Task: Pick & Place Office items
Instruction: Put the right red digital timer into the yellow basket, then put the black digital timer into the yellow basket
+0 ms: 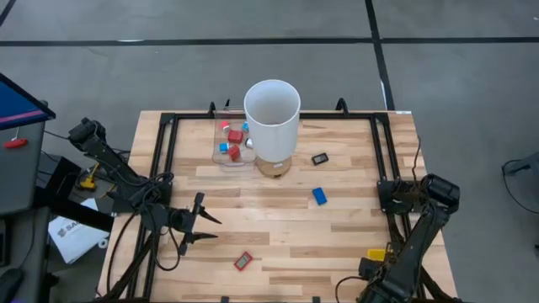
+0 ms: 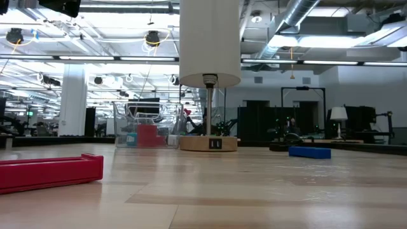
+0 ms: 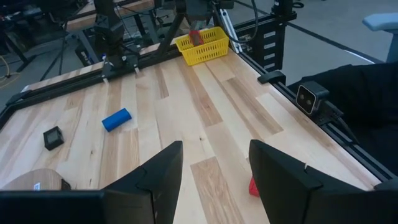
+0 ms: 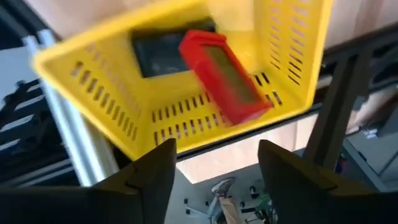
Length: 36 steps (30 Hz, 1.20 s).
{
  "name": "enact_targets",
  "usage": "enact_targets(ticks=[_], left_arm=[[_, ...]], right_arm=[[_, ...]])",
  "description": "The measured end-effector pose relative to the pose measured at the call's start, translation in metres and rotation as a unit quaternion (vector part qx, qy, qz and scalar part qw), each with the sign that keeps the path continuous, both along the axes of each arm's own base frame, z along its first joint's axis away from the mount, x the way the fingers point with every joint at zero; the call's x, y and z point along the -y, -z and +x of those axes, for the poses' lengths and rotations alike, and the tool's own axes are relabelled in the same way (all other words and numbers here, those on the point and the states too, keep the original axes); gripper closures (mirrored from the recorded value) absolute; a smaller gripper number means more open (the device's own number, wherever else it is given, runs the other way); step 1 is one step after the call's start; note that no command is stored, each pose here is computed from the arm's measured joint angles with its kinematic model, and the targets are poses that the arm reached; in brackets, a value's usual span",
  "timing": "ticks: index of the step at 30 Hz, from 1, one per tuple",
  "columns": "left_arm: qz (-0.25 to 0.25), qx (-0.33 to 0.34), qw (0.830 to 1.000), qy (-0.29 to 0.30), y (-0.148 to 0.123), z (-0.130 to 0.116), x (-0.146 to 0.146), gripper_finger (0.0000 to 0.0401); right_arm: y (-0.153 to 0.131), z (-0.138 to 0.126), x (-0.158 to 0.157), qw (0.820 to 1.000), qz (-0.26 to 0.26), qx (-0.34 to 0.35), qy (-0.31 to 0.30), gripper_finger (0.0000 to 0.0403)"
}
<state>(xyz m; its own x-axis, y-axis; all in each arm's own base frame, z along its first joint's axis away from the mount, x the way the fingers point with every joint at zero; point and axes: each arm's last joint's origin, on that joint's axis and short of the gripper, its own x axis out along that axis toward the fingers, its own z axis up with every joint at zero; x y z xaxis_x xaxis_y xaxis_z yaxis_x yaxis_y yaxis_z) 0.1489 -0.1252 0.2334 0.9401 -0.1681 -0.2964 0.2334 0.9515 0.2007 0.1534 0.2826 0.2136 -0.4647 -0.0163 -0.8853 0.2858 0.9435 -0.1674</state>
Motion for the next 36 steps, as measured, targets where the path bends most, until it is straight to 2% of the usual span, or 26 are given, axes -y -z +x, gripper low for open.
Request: enact_targets(ticks=[5,7,9,12,16,18,21,23,27,31,34,36], left_arm=[[0.001,0.000,1.000,0.000,0.000,0.000,0.000,0.0219],[0.002,0.001,1.000,-0.002,0.000,0.000,0.000,0.0219],[0.003,0.001,1.000,-0.004,0.000,0.000,0.000,0.0219],[0.003,0.001,1.000,-0.006,0.000,0.000,-0.001,0.0219],[0.003,0.002,1.000,-0.006,0.000,0.000,-0.001,0.0219],[0.003,0.001,1.000,-0.006,0.000,0.000,-0.001,0.0219],[0.002,0.001,1.000,-0.007,0.000,0.000,-0.001,0.0219],[0.003,0.002,1.000,-0.006,0.000,0.000,-0.001,0.0219],[0.004,0.001,1.000,-0.006,0.000,0.000,-0.001,0.0219],[0.007,0.000,1.000,-0.006,0.000,0.000,-0.001,0.0219],[0.008,-0.001,1.000,-0.005,0.000,0.000,-0.001,0.0219],[0.009,-0.002,1.000,-0.005,0.001,0.000,-0.001,0.0219]], right_arm=[[0.000,-0.005,-0.002,0.999,-0.041,0.029,0.021,0.0159],[-0.002,-0.003,0.000,0.994,-0.068,0.079,0.036,0.0155],[-0.006,0.000,0.004,0.982,-0.103,0.151,0.055,0.0155],[-0.014,0.005,0.011,0.942,-0.159,0.285,0.082,0.0155],[-0.025,0.017,0.028,0.853,-0.246,0.443,0.126,0.0155],[-0.028,0.025,0.041,0.820,-0.290,0.469,0.152,0.0154],[-0.026,0.045,0.063,0.797,-0.316,0.470,0.209,0.0154],[-0.026,0.059,0.081,0.800,-0.320,0.458,0.218,0.0154],[-0.023,0.084,0.125,0.839,-0.342,0.395,0.153,0.0154],[-0.032,0.092,0.176,0.861,-0.355,0.347,0.106,0.0154],[-0.040,0.096,0.213,0.876,-0.333,0.341,0.072,0.0154],[-0.044,0.098,0.236,0.889,-0.286,0.355,0.040,0.0154]])
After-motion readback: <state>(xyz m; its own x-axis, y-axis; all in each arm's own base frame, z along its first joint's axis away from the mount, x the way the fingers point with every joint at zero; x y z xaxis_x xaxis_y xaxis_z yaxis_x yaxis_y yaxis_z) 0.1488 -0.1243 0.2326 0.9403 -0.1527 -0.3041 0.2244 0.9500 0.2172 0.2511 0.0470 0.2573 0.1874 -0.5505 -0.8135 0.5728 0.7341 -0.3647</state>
